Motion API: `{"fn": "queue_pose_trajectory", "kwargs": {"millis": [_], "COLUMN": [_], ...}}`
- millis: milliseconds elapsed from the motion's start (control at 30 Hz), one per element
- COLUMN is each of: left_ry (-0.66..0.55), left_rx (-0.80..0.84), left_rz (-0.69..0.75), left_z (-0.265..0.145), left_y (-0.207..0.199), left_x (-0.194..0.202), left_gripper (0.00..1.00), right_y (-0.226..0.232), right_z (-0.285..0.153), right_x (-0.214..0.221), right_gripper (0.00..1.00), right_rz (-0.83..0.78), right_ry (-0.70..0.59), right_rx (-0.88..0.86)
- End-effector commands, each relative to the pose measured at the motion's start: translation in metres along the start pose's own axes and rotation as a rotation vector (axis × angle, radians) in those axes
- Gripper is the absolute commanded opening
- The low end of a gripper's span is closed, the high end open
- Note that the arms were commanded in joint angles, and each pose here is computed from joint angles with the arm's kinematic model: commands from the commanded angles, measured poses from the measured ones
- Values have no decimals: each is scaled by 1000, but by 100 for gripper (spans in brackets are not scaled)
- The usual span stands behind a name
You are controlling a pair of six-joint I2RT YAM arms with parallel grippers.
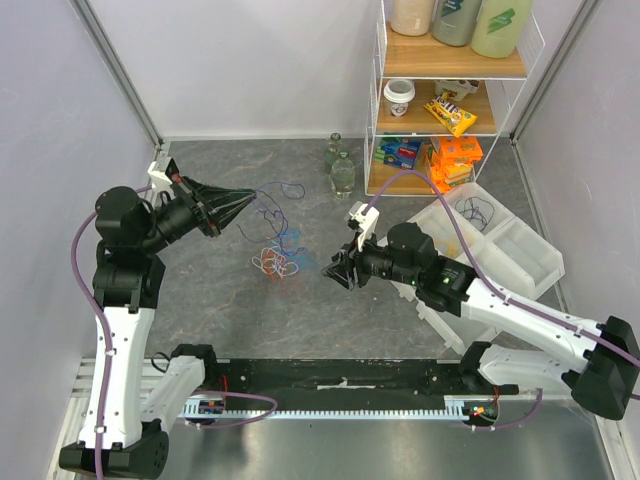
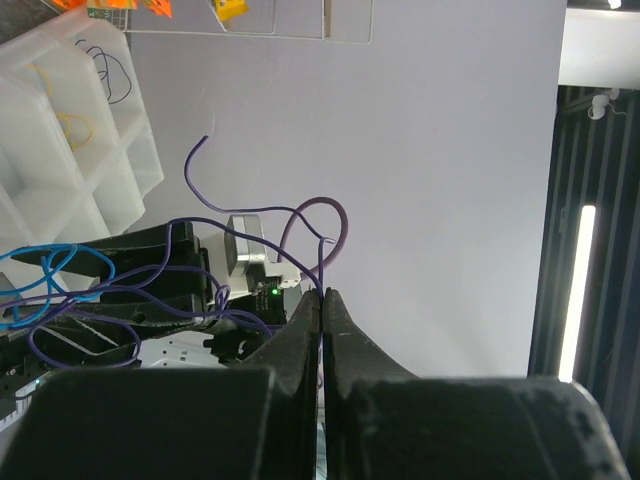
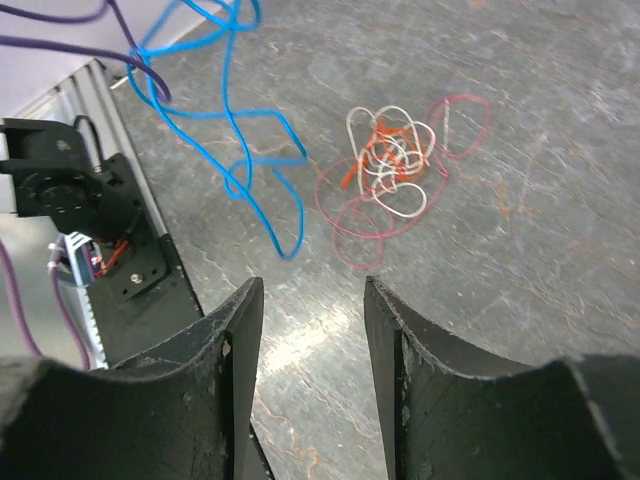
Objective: Untangle the cables
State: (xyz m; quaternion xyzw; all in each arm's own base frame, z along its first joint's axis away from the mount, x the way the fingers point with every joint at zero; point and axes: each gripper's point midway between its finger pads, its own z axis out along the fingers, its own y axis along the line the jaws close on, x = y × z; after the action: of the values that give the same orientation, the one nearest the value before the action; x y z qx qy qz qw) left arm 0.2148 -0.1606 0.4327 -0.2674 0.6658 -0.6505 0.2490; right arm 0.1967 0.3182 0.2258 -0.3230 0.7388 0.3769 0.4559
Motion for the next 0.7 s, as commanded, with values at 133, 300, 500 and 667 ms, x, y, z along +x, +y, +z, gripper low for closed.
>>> {"fn": "queue_pose_trajectory", "kwargs": {"millis": [133, 300, 500, 667], "left_ry": [16, 14, 14, 17], "left_rx": [41, 42, 46, 44], "left_rz": [49, 47, 47, 44], "left_z": [-9, -11, -12, -12], "left_y": [-16, -15, -16, -16], "left_x": [11, 13, 14, 14], "left_gripper": [2, 2, 2, 2], "right_y": [25, 45, 53, 57], "right_z": [10, 17, 28, 35], "right_x": [-36, -36, -45, -46], "right_gripper": [54, 52, 45, 31], "right_rz": [-68, -37, -26, -26], "right_ry": [-115, -102, -125, -115], "right_rx": [-141, -255, -291, -322]}}
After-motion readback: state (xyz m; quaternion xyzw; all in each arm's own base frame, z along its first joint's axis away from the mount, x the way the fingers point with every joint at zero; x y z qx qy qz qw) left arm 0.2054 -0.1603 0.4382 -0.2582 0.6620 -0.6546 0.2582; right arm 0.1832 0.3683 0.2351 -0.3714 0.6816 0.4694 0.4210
